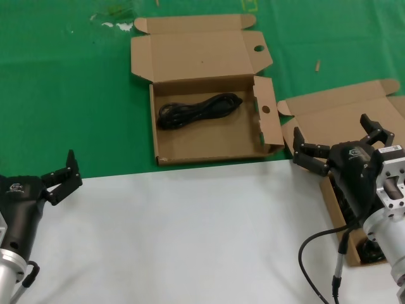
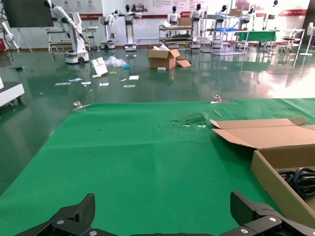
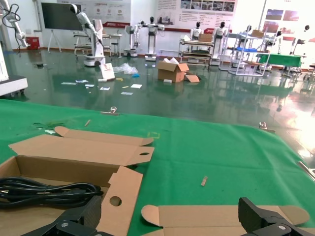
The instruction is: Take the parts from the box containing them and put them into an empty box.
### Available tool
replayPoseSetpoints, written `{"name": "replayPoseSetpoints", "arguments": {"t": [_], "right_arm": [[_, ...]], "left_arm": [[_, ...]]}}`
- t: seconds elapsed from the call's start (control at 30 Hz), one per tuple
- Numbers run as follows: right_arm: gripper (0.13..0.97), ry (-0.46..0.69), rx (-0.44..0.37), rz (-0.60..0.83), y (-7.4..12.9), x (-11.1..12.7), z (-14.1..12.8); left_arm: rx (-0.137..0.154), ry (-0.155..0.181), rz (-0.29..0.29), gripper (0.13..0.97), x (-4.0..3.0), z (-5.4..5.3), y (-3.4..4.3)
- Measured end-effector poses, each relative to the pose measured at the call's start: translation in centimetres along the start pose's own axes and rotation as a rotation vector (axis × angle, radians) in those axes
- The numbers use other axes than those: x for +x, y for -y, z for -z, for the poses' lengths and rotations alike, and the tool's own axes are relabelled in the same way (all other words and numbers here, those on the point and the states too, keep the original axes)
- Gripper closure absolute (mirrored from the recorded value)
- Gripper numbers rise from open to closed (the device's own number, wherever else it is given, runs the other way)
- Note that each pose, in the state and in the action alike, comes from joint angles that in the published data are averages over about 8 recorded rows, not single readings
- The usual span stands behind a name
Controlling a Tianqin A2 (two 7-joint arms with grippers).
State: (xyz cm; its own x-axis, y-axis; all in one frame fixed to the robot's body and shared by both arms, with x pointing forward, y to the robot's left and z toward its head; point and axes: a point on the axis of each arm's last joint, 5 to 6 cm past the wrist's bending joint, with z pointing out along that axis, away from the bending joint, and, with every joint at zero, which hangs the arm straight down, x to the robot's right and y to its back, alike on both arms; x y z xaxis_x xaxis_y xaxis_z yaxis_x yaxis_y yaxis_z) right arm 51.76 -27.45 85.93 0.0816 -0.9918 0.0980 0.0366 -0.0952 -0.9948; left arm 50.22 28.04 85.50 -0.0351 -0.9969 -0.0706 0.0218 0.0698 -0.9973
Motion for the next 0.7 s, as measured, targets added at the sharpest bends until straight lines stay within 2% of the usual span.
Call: {"name": "replayPoseSetpoints", "arguments": {"t": [0.7], "right_arm": [[0.130,0.000,0.000,0.000,0.00,0.00,0.00]], "left_arm": [[0.000,0.000,0.000,0.132,0.00,0.00,0.00]]}}
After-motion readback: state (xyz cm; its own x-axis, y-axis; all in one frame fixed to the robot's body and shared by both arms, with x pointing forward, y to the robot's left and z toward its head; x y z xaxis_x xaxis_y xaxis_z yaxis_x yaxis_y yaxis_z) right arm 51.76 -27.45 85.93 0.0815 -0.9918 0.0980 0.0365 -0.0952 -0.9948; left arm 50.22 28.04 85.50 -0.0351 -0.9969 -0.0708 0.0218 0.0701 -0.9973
